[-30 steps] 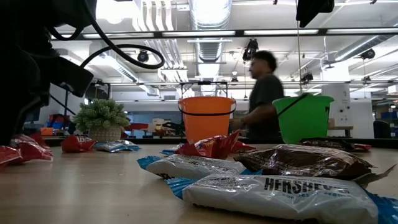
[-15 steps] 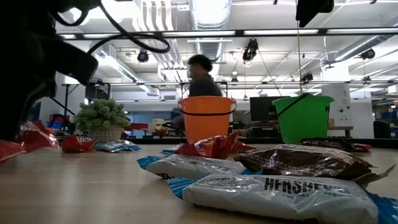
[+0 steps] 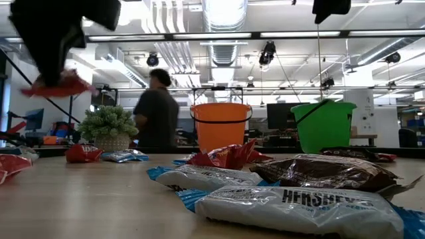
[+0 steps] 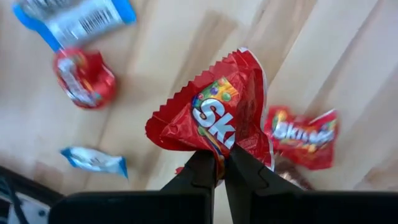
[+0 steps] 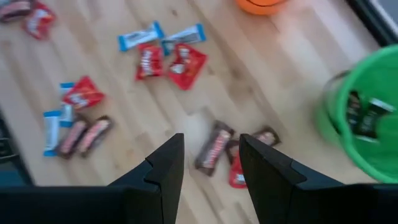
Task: Organize candy in baskets
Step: Put the red chocolate into the black bucket
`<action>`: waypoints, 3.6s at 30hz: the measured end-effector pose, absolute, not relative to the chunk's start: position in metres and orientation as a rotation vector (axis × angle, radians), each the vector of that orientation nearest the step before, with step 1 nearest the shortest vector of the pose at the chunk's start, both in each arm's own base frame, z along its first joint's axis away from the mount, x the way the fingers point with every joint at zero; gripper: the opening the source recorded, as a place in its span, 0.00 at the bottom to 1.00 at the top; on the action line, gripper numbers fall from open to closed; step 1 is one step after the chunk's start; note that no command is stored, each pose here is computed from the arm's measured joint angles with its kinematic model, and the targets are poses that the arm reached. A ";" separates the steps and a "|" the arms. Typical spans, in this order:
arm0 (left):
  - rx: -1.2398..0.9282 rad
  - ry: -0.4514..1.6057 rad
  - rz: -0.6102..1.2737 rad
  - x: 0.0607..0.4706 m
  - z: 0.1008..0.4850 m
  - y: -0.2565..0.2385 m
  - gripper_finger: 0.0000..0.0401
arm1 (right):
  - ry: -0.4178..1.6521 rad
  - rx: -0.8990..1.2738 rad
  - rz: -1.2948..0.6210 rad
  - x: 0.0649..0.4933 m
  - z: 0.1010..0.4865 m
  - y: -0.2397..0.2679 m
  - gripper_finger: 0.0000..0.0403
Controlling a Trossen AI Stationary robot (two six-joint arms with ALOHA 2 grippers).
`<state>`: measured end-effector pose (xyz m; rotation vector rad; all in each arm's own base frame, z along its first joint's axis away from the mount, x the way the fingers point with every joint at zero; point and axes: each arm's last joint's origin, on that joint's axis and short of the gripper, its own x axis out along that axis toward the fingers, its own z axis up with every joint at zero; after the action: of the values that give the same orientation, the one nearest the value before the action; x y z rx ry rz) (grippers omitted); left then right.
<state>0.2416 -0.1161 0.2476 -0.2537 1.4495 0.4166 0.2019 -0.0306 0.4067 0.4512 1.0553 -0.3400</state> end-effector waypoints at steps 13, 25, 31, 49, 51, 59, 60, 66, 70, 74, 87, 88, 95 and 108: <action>-0.270 1.115 0.366 0.256 0.327 -0.115 0.00 | 1.074 0.430 -0.204 0.230 0.396 -0.032 0.37; -0.198 0.892 0.367 0.260 0.381 -0.110 0.00 | 1.113 0.425 -0.151 0.251 0.383 -0.034 0.37; -0.139 0.851 0.373 0.257 0.398 -0.106 0.00 | 1.130 0.414 -0.147 0.265 0.373 -0.037 0.34; -0.086 0.883 0.388 0.249 0.402 -0.101 0.00 | 1.167 0.452 -0.065 0.295 0.352 -0.035 0.50; -0.088 0.874 0.394 0.251 0.403 -0.099 0.00 | 1.118 0.465 -0.049 0.297 0.360 -0.035 0.52; -0.033 0.801 0.418 0.263 0.408 -0.082 0.00 | 0.656 0.404 0.173 0.314 0.429 -0.021 0.52; -0.030 0.795 0.420 0.265 0.409 -0.080 0.00 | 0.617 0.392 0.183 0.314 0.436 -0.020 0.52; 0.003 0.698 0.392 0.278 0.417 -0.071 0.00 | 0.483 0.366 0.200 0.318 0.454 -0.020 0.53; 0.024 0.642 0.382 0.285 0.422 -0.066 0.00 | 0.471 0.365 0.202 0.327 0.451 -0.021 0.53; 0.043 0.617 0.378 0.288 0.424 -0.063 0.00 | 0.489 0.367 0.193 0.337 0.444 -0.022 0.53; 0.063 0.620 0.374 0.289 0.425 -0.060 0.00 | 0.493 0.373 0.175 0.365 0.433 -0.025 0.53; 0.062 0.621 0.370 0.289 0.425 -0.060 0.00 | 0.490 0.372 0.175 0.367 0.432 -0.026 0.53; 0.074 0.625 0.362 0.289 0.425 -0.061 0.00 | 0.484 0.389 0.172 0.377 0.432 -0.027 0.43; 0.087 0.629 0.359 0.288 0.425 -0.060 0.00 | 0.488 0.425 0.161 0.377 0.432 -0.027 0.04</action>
<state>0.2885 -0.0605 0.4246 0.0867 0.6292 0.3590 0.3768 -0.0266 0.4319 0.4248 0.4883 0.1615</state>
